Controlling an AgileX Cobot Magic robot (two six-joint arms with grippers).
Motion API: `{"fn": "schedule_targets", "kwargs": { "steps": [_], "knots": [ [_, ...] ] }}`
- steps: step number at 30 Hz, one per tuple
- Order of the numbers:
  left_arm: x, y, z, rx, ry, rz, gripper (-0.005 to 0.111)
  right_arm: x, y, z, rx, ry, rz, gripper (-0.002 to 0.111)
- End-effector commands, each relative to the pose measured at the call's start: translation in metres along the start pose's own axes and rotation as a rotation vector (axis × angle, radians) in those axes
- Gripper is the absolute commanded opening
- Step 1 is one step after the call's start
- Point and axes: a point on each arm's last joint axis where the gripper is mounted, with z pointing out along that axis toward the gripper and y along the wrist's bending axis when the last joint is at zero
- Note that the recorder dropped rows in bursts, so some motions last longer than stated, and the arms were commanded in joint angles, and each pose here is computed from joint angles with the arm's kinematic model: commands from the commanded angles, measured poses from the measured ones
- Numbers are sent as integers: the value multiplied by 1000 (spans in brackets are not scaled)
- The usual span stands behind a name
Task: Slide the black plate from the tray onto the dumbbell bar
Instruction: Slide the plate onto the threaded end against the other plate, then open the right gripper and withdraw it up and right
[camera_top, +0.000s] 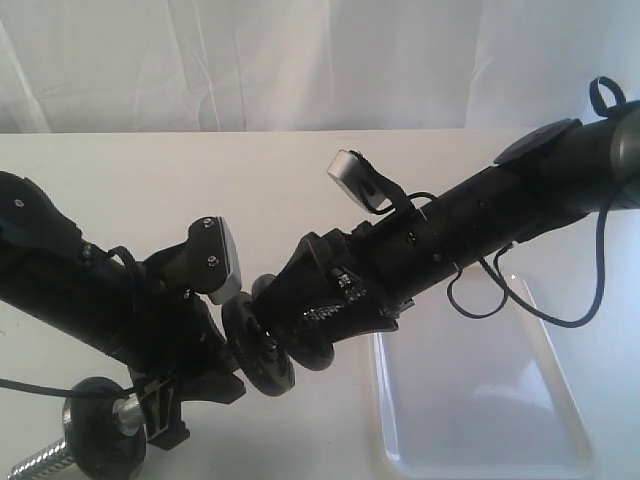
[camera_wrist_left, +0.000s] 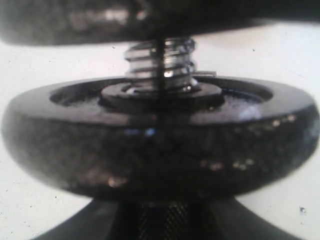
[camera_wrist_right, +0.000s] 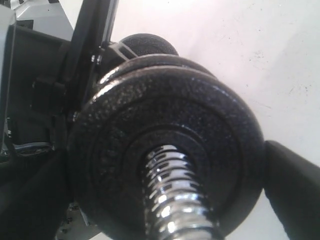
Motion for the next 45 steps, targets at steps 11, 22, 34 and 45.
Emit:
{"fn": "schedule_targets", "kwargs": {
  "steps": [11, 22, 34, 45],
  "knots": [
    [-24, -3, -16, -2, -147, -57, 0, -3, 15, 4, -98, -7, -26, 102],
    [-24, -3, -16, 0, -146, -63, 0, -16, -5, -36, -24, -91, -34, 104],
    [-24, 0, -16, -20, -149, -233, 0, -19, -34, -88, 40, -224, 90, 104],
    [-22, 5, -15, -53, -151, -457, 0, -19, -39, -100, 35, -265, 200, 13]
  ]
}}
